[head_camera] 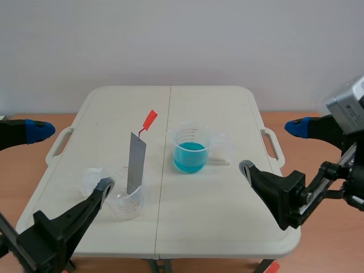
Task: Hold the metal plate by the orange handle, dip it into the blue solution, take it out and point at it, then put the plate back in the beaker on the left.
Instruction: 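Return to the home posture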
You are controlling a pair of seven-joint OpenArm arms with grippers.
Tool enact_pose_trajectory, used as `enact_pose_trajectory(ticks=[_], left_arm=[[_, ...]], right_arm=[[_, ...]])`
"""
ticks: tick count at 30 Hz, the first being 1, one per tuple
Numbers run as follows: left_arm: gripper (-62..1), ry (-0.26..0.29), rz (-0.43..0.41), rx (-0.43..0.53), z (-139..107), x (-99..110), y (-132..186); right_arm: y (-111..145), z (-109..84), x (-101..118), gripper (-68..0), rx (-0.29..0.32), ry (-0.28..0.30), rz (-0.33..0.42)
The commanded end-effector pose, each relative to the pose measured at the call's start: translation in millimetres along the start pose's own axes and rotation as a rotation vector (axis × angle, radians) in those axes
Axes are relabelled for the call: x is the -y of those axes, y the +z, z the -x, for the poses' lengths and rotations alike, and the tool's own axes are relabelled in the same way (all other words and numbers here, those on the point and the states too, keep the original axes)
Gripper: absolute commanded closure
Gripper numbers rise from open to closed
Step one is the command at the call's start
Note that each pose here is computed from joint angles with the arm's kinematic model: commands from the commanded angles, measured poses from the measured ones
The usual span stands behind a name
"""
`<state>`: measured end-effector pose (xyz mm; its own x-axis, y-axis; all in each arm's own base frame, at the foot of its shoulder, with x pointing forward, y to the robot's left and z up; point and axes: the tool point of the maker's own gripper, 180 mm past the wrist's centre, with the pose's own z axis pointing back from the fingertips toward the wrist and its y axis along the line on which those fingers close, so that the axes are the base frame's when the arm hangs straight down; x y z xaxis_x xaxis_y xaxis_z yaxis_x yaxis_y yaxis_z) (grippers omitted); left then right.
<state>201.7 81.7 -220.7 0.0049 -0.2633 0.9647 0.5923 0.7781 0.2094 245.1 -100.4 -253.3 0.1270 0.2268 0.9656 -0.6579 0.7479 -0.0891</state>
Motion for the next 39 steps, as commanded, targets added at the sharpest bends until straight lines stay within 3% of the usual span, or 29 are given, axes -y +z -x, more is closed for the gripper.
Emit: enact_pose_trajectory(ticks=[1, 6, 14, 39], left_arm=[[-62.3, -0.012, 0.012, 0.045, -13.6, 0.7, -1.5], [-62.3, -0.028, 0.035, 0.064, -18.7, 2.2, -2.0], [-62.3, 0.000, 0.035, 0.043, -15.4, 1.5, -2.9], [-62.3, 0.009, 0.030, 0.033, -12.9, 1.4, -3.0]], right_arm=[[-0.5, -13.9, 3.8, -66.3, 0.038, 0.034, 0.000], [-1.2, -10.5, 5.2, -66.3, 0.014, 0.074, 0.001], [-1.3, -10.7, 5.1, -66.3, 0.015, 0.074, 0.001], [-1.4, -10.9, 5.0, -66.3, 0.017, 0.072, 0.002]])
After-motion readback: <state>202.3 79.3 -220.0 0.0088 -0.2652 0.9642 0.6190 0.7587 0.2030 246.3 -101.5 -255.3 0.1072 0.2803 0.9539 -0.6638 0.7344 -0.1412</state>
